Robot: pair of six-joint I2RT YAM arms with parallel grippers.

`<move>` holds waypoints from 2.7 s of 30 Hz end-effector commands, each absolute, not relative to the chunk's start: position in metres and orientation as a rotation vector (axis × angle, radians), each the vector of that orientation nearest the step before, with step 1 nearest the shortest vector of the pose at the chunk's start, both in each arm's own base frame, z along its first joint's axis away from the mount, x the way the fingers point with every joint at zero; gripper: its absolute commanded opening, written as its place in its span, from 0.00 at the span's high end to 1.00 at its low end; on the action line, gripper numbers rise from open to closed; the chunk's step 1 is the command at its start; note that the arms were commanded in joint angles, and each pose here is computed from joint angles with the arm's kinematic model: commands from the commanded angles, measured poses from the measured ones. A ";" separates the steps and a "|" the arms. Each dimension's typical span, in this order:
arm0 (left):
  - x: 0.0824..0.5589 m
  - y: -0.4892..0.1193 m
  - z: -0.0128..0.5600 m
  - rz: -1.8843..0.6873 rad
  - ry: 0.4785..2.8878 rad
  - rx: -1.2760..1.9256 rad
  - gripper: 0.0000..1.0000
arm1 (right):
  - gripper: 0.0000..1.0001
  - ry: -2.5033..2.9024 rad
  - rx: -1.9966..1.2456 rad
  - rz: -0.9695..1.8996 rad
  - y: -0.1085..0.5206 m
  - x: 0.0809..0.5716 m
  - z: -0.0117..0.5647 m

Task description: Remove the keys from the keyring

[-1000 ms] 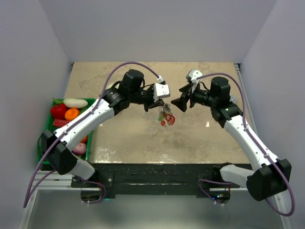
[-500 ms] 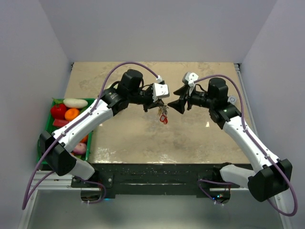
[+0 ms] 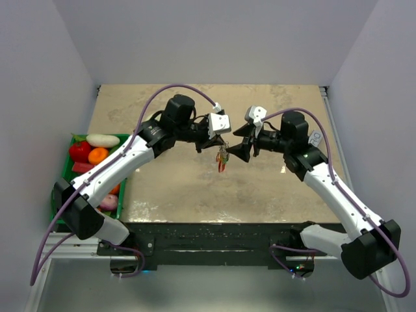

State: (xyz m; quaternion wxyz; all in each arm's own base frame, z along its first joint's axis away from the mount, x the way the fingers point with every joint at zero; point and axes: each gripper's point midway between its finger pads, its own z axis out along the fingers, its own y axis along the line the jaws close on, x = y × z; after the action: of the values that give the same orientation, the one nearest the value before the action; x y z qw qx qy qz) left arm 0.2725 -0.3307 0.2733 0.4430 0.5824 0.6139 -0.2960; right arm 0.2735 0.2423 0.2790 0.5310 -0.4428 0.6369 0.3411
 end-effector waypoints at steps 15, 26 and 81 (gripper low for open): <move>0.272 -0.336 0.327 -0.752 1.423 1.438 1.00 | 0.32 1.514 -1.002 0.626 0.230 0.309 0.327; 0.272 -0.338 0.325 -0.766 1.425 1.444 1.00 | 0.36 1.468 -1.092 0.653 0.235 0.298 0.329; 0.282 -0.322 0.338 -0.668 1.447 1.385 0.27 | 1.00 1.414 -1.153 0.687 0.240 0.282 0.332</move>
State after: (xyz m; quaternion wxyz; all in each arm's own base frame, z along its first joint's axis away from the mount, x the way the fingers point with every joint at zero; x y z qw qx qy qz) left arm 0.2797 -0.3309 0.2982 0.4437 0.5779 0.6181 -0.2952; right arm 0.2791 0.2426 0.2957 0.5164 -0.4907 0.6287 0.3118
